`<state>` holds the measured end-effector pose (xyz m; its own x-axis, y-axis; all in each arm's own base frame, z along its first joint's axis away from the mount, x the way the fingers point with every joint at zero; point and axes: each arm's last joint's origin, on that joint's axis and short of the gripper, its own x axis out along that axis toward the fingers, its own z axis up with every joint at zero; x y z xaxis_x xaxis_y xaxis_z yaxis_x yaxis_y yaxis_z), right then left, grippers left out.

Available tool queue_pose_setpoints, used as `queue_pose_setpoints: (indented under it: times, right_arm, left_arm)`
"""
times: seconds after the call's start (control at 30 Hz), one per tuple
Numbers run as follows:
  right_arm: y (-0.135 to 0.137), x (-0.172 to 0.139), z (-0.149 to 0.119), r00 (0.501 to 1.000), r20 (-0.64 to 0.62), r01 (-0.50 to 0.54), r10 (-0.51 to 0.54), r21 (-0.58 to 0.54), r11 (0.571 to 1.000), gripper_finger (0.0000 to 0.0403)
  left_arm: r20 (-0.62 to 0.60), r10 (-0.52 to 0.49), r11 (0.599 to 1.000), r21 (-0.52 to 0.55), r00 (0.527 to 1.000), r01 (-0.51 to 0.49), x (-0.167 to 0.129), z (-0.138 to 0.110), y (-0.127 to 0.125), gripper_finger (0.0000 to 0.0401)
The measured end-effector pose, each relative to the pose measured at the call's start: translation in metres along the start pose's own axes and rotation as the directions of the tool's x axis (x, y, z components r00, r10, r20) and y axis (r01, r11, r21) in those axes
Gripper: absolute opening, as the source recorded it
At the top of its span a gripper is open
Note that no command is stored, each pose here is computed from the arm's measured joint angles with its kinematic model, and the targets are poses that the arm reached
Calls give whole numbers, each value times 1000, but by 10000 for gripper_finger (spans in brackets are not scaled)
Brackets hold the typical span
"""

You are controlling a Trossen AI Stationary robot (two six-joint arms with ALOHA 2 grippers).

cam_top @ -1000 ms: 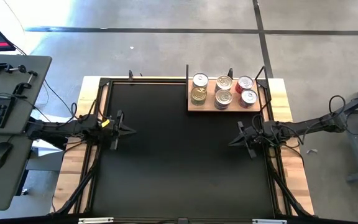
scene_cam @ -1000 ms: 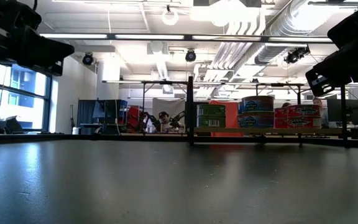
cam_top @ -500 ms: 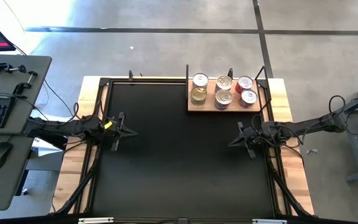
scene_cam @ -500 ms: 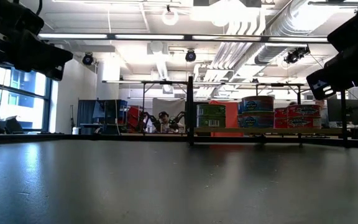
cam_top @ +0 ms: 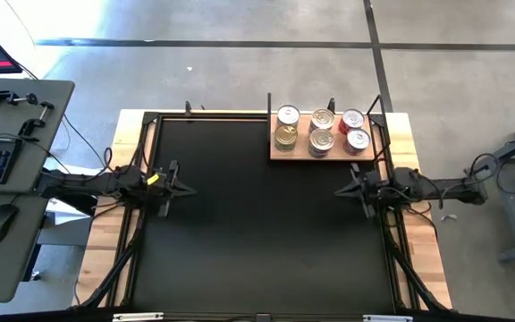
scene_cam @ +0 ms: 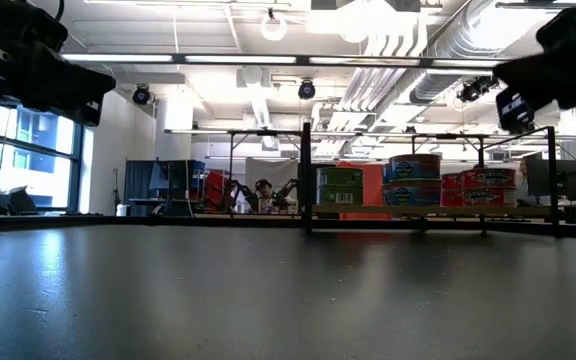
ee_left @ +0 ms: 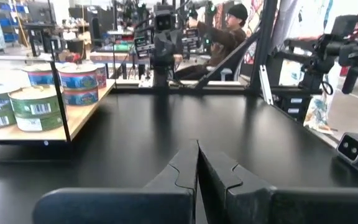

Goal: Stack canned seafood by type on shelf
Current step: Return to Home Position

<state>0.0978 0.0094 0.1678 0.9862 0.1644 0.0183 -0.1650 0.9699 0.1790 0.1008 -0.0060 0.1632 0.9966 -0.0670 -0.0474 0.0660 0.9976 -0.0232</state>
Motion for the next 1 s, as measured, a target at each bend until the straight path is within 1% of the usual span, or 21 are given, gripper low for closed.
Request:
queue_pose_setpoints:
  times: [0.1,0.3,0.57,0.87,0.9,0.93,1.0]
  right_arm:
    - [-2,-2,6,998,63,17,-17,-6,1000,7]
    - [-5,-2,6,996,68,57,-56,-7,998,7]
    - [-12,-3,3,991,37,128,-128,-2,992,7]
    - [-13,-3,3,990,37,133,-133,-2,991,7]
    - [-13,-3,3,990,37,134,-133,-20,991,7]
    - [-13,-3,3,990,38,141,-139,-66,988,7]
    - [-14,-3,3,986,39,168,-163,-184,969,7]
  left_arm:
    - [32,0,1000,0,999,0,-2,2,0,0]
    - [93,-3,1000,0,996,3,-4,8,0,0]
    - [71,-5,1000,0,997,5,-4,5,0,0]
    - [74,-5,1000,0,997,5,-4,6,0,0]
    - [74,-5,1000,1,997,5,-4,6,0,0]
    - [75,-4,1000,22,997,3,-4,6,0,0]
    - [75,-1,994,114,997,-8,-4,6,0,0]
